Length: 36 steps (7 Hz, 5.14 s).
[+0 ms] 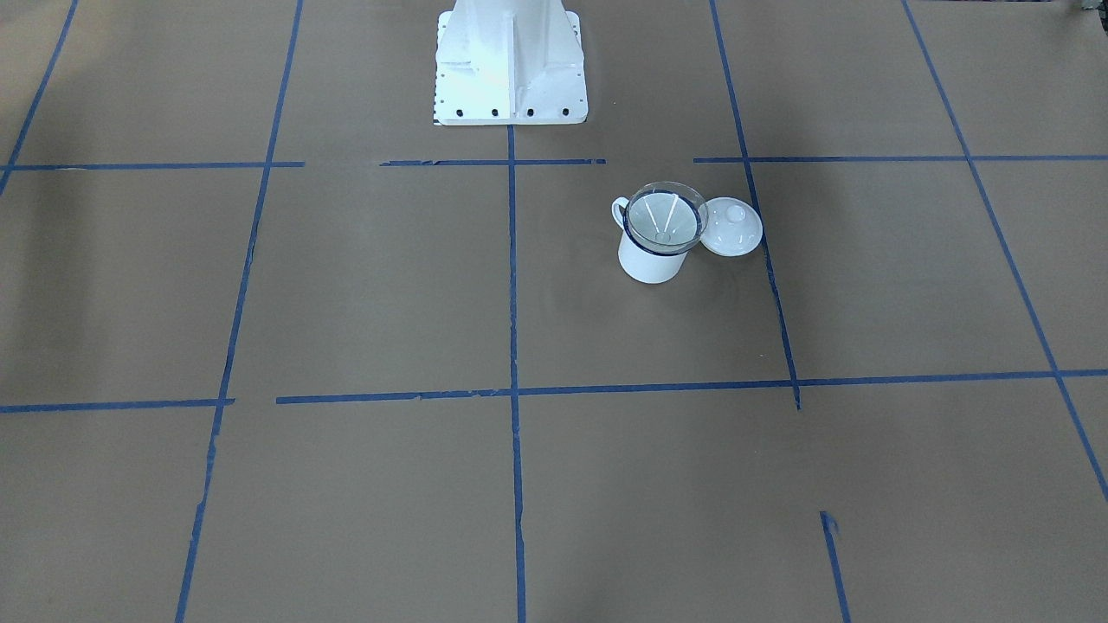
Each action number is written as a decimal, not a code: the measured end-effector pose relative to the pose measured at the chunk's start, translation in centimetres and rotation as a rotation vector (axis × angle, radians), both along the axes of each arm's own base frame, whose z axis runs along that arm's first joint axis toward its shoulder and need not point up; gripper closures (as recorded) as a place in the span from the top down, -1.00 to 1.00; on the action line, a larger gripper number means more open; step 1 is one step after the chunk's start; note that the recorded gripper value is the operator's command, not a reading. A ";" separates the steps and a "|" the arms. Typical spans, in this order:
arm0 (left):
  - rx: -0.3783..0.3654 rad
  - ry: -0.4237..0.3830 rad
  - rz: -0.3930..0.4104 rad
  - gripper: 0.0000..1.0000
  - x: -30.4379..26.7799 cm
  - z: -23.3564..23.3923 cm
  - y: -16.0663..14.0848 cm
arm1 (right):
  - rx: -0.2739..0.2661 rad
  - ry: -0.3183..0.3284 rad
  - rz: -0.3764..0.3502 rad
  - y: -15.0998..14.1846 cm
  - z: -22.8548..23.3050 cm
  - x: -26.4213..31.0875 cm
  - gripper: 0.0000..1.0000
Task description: Remove funnel from cup
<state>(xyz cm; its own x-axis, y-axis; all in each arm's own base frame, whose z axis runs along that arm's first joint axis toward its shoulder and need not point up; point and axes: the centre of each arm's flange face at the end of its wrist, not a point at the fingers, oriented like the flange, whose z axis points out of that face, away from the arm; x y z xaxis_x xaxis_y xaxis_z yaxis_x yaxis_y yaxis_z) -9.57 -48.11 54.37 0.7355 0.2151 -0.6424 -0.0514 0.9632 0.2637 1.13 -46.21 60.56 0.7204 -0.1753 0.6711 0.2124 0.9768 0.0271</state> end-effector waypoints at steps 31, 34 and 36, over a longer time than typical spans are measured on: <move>-0.393 0.227 -0.700 -1.00 45.1 -42.8 -0.4 | 0.002 0.000 0.000 0.0 -0.1 0.0 1.00; -0.444 0.515 -1.085 -1.00 47.4 -39.0 -9.6 | 0.002 0.000 0.000 0.0 -0.1 0.0 1.00; -0.438 0.655 -1.222 -1.00 51.0 -32.5 -14.9 | 0.002 0.000 0.000 0.0 -0.1 0.0 1.00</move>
<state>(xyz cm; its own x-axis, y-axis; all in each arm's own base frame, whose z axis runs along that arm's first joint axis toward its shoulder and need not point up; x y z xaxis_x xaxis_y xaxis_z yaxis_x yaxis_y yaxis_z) 41.43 -63.04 21.88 -0.1329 -0.6157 -0.7767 0.8554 0.3245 -0.4037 1.13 -46.23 60.47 0.7202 -0.1766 0.6709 0.2124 0.9767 0.0290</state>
